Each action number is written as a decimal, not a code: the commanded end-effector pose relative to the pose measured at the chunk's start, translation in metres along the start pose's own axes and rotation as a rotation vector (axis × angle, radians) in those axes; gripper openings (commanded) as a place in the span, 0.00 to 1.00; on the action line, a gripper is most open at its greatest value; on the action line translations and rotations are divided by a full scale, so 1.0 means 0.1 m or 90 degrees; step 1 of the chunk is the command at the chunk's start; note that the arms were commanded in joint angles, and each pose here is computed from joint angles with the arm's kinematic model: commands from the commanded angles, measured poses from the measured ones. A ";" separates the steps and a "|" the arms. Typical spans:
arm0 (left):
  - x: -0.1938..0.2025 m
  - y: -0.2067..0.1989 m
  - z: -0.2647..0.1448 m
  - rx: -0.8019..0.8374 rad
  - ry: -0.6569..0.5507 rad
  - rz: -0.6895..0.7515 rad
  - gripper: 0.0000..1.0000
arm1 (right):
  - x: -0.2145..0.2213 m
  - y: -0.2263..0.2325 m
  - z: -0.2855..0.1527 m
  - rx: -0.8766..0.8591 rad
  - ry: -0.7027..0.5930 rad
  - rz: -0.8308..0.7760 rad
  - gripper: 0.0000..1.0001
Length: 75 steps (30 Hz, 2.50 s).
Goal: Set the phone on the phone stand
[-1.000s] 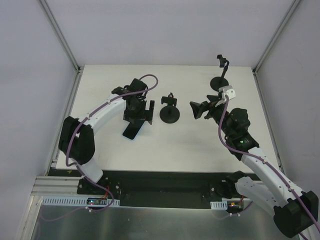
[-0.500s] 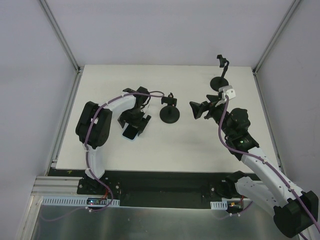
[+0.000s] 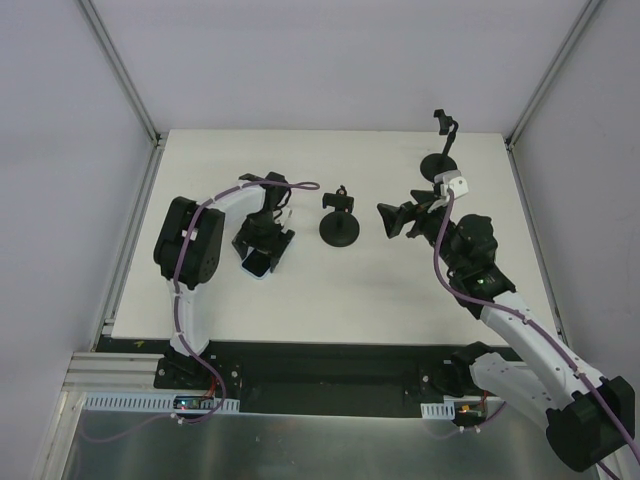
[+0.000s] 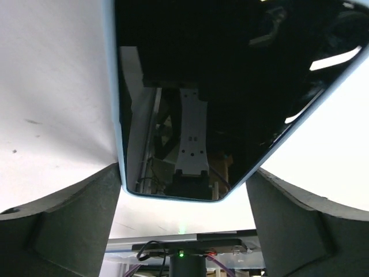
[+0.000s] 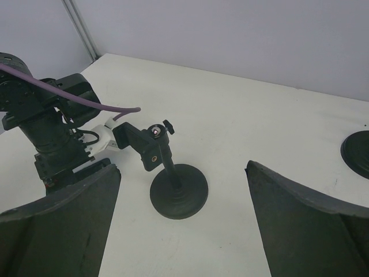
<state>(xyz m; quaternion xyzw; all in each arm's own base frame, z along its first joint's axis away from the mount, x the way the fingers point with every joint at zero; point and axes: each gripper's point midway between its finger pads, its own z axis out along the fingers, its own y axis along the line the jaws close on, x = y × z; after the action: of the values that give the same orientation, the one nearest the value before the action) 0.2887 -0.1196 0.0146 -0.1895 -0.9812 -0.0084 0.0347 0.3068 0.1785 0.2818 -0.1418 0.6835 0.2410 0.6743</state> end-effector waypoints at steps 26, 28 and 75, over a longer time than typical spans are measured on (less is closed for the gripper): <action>0.27 -0.34 -0.34 0.081 -0.117 -0.166 0.00 | 0.30 0.64 -0.17 0.008 0.215 0.171 0.96; 0.32 -0.36 -0.48 0.095 -0.164 -0.184 0.00 | 0.49 0.68 -0.27 0.008 0.240 0.195 0.96; 0.95 -0.93 -1.33 0.330 -0.414 -0.112 0.00 | 1.50 2.62 0.68 -0.080 0.373 0.588 0.05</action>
<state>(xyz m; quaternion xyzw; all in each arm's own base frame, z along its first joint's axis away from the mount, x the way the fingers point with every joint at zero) 0.1774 -0.1560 0.1312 -0.0604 -0.9467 0.2397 -0.2066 0.2245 0.4470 0.1322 0.1119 0.8489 0.4596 0.2358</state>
